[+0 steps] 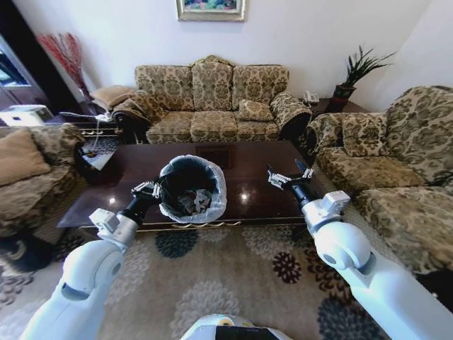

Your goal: Move to the front of the table and place the trash on the table into the trash bin.

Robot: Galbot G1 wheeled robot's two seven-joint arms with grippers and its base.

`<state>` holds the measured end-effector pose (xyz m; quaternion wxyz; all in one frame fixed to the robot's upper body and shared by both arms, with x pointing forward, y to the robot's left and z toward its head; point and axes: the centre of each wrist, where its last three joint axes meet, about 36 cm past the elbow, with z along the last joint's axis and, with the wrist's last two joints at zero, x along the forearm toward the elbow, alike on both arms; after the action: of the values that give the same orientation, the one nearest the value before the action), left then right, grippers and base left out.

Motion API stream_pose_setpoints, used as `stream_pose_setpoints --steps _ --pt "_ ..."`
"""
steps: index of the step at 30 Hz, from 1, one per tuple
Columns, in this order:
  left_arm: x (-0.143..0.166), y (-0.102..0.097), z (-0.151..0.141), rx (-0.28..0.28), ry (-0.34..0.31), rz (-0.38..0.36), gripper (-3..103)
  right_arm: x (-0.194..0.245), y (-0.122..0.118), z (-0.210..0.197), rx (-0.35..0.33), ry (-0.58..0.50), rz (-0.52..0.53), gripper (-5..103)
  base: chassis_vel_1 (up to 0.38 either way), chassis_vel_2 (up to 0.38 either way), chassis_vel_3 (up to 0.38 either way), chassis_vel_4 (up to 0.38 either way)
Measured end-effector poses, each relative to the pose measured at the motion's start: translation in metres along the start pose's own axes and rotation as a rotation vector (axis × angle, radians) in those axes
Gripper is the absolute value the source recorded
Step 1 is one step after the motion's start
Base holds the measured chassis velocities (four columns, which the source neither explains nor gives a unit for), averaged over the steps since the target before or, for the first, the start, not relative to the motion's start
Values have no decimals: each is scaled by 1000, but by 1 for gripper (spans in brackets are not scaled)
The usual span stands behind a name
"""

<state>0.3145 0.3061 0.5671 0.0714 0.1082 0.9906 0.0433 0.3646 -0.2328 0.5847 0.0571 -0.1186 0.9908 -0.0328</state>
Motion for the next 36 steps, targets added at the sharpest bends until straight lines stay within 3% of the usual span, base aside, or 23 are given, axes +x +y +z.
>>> stream_pose_setpoints --steps 6,12,17,22,24,31,34,36 --pt "1 -3 1 18 -7 -11 2 1 -2 -2 -18 1 10 100 538 135 -557 -148" --pt "6 -5 -3 17 19 -66 2 -4 -14 3 -16 10 58 100 269 130 -208 -114" --pt "16 -9 -15 32 95 -65 2 -7 -17 1 -73 19 79 100 1 30 7 -22" --pt "21 -11 -21 25 149 -91 2 -10 -26 -2 -75 8 108 100 -99 -36 50 4" --pt "29 -10 -20 31 206 -127 2 -13 -37 -1 -69 2 138 100 0 0 0 0" --pt "54 8 0 35 317 -191 2 -10 -50 1 -91 0 173 100 22 13 2 6" --pt "59 33 33 61 373 -242 2 0 -60 6 -98 7 198 100 0 0 0 0" --pt "59 37 39 70 386 -246 2 2 -62 7 -100 9 203 100 0 0 0 0"
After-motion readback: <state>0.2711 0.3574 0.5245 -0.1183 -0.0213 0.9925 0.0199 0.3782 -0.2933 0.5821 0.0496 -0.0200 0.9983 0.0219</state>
